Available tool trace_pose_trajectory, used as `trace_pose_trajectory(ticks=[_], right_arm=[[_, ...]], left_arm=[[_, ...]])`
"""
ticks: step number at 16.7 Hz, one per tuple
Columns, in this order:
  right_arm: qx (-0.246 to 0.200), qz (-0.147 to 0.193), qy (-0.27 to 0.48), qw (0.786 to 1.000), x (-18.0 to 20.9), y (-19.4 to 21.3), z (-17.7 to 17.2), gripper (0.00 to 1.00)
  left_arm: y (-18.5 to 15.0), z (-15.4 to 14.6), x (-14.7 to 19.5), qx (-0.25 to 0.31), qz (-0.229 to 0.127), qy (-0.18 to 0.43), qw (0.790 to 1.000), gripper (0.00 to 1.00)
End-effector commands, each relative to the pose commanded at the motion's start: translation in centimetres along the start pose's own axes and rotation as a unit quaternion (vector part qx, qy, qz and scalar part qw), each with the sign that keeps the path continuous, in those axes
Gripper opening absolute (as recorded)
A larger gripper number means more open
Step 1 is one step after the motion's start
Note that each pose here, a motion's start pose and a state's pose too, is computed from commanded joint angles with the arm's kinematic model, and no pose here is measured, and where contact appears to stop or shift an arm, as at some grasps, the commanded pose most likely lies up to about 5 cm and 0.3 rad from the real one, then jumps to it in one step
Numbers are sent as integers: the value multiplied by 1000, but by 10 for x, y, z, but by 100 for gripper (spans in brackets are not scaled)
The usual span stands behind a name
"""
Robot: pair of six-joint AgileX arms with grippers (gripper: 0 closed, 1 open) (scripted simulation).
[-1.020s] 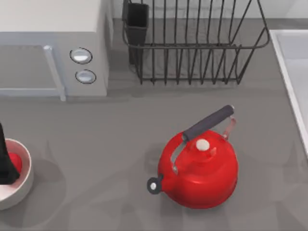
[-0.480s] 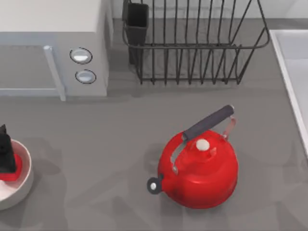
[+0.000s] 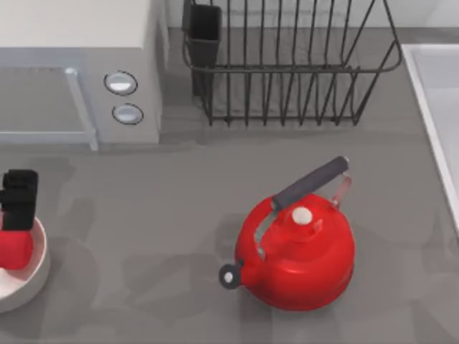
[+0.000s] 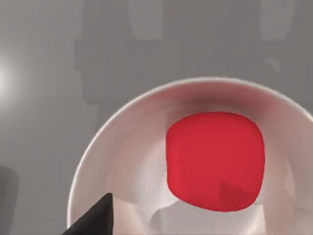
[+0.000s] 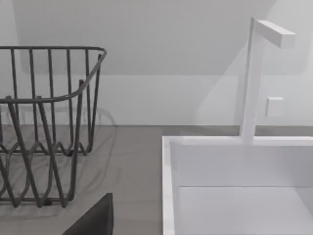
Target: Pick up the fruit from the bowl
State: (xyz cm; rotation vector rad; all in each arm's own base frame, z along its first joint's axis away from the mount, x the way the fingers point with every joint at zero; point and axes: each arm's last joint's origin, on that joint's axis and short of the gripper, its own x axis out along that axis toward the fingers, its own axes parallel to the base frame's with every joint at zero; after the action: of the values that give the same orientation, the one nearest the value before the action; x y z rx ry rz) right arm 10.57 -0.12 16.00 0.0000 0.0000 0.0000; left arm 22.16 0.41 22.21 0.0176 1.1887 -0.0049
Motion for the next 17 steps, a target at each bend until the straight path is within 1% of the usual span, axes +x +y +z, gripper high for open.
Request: trace_pose_trajectory(ticks=[3, 6, 8, 14, 17], right_arm=[[0, 0, 0, 1000, 0, 0, 0, 100], [0, 0, 0, 1000, 0, 0, 0, 100], [0, 0, 0, 1000, 0, 0, 0, 100], [0, 0, 0, 1000, 0, 0, 0, 100], [0, 0, 0, 1000, 0, 0, 0, 100]], left_arm=[[2, 26, 23, 1, -3, 108, 994, 100], [3, 41, 38, 2, -5, 172, 985, 100], [4, 45, 43, 2, -6, 189, 982, 100], [3, 45, 44, 4, -6, 189, 982, 100], [3, 40, 63, 4, -7, 194, 981, 100]])
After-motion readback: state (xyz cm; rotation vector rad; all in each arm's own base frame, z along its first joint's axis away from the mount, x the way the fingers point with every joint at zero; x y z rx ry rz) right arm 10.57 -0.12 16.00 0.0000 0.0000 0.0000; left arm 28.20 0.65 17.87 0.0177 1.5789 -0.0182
